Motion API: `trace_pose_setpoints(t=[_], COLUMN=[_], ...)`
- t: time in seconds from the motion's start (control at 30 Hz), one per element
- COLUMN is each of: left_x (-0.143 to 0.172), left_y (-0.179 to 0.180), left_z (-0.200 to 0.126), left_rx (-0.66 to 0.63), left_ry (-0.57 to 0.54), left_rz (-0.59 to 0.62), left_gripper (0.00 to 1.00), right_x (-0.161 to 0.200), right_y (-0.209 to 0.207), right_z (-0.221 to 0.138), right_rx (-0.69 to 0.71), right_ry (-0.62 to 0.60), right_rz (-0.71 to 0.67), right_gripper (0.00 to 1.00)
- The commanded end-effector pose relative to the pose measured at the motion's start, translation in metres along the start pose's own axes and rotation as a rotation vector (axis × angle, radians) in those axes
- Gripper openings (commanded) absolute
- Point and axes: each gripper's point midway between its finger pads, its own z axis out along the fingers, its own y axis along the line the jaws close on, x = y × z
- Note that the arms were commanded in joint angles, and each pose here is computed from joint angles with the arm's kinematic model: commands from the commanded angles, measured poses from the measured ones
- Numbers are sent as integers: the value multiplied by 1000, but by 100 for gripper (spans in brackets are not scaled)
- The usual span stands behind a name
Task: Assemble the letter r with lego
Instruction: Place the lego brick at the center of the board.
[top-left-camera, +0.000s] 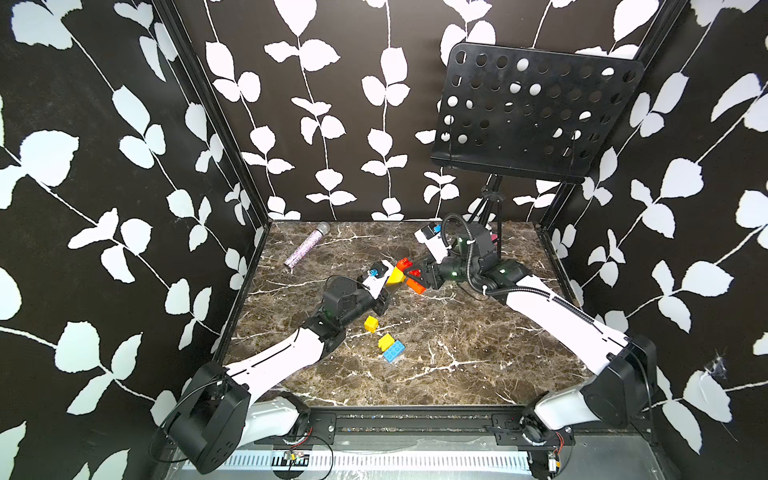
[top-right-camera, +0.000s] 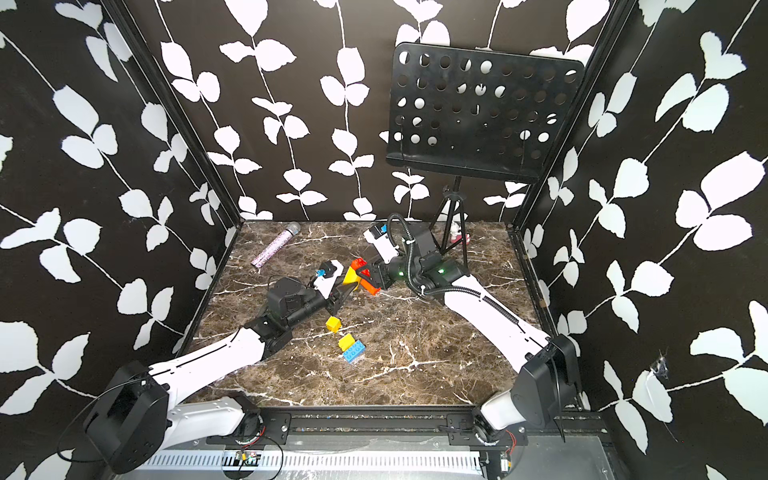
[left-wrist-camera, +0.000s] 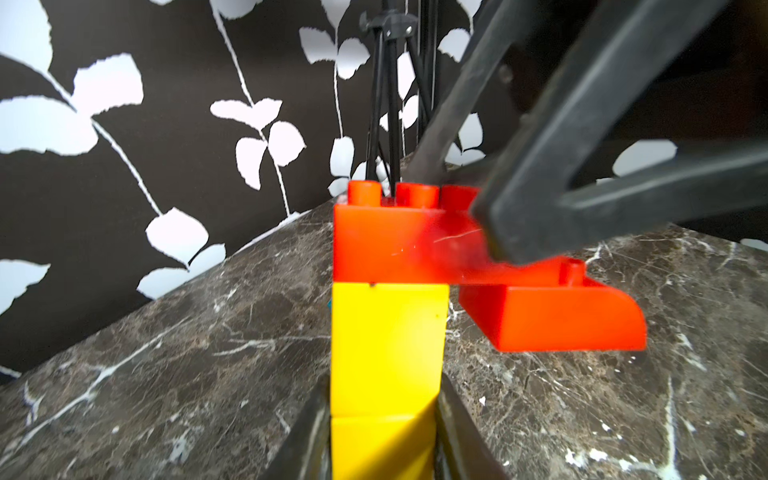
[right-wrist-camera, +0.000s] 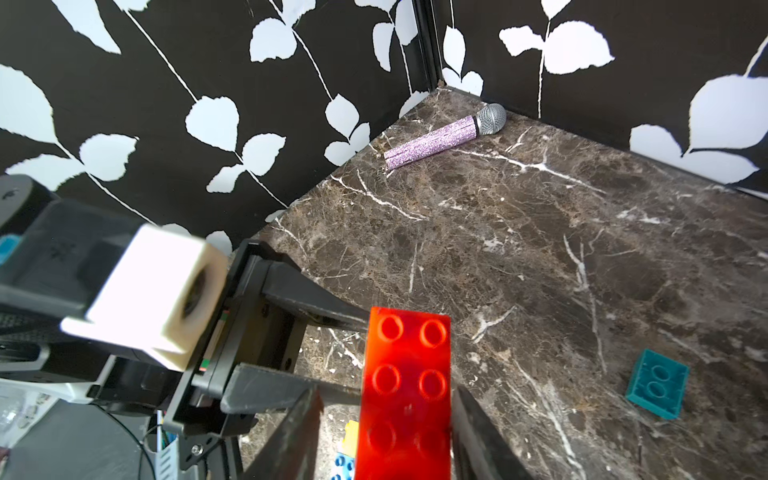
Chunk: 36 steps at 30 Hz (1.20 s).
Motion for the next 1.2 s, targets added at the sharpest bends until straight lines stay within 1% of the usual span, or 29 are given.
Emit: trace_pose_setpoints(t=[0.0,0.07,0.13,0.23,0.33,0.4,0.47,0.53,0.6,0.67,0.7,0.83,0.93,1.1,1.17], left_x=[2,11,23,48,77,95,111,126,143,154,156,160,168,178,179], left_y=[14,21,35,56,71,79,90,101,109,110,109,111,112,119,122], left_z=[-1,0,0,-1,4,9,13,14,14,18,20,33,43,57,60], left_rx=[-70,-117,-199,-313,-368,-372,-388,-425,-462,-471,-467,-448,-422,-413,-414], left_ry=[64,113,173,331,481,529,539,554,614,672,685,669,715,789,798], left_rz=[-37,-69,-121,-203,-319,-435,-548,-628,-688,-706,-714,-724,-721,-713,-709], left_gripper=[25,25,25,26,28,28,28,28,28,28,28,30,32,33,37], right_x=[-22,-30,-36,-36,-22,-12,1,10,16,20,22,24,26,29,29], right_y=[-3,-10,-21,-43,-66,-74,-79,-82,-85,-87,-87,-90,-91,-91,-91], right_z=[-23,-34,-44,-58,-61,-59,-56,-56,-56,-57,-58,-60,-59,-59,-59], right_rx=[61,95,146,227,278,285,297,314,330,341,346,363,367,365,364], right_ry=[-110,-151,-182,-219,-201,-184,-163,-150,-136,-121,-118,-112,-101,-92,-94], right_rz=[-23,-12,3,53,126,151,165,171,175,171,170,158,155,157,160], right_gripper=[56,58,59,61,61,59,58,58,59,59,59,59,59,59,60])
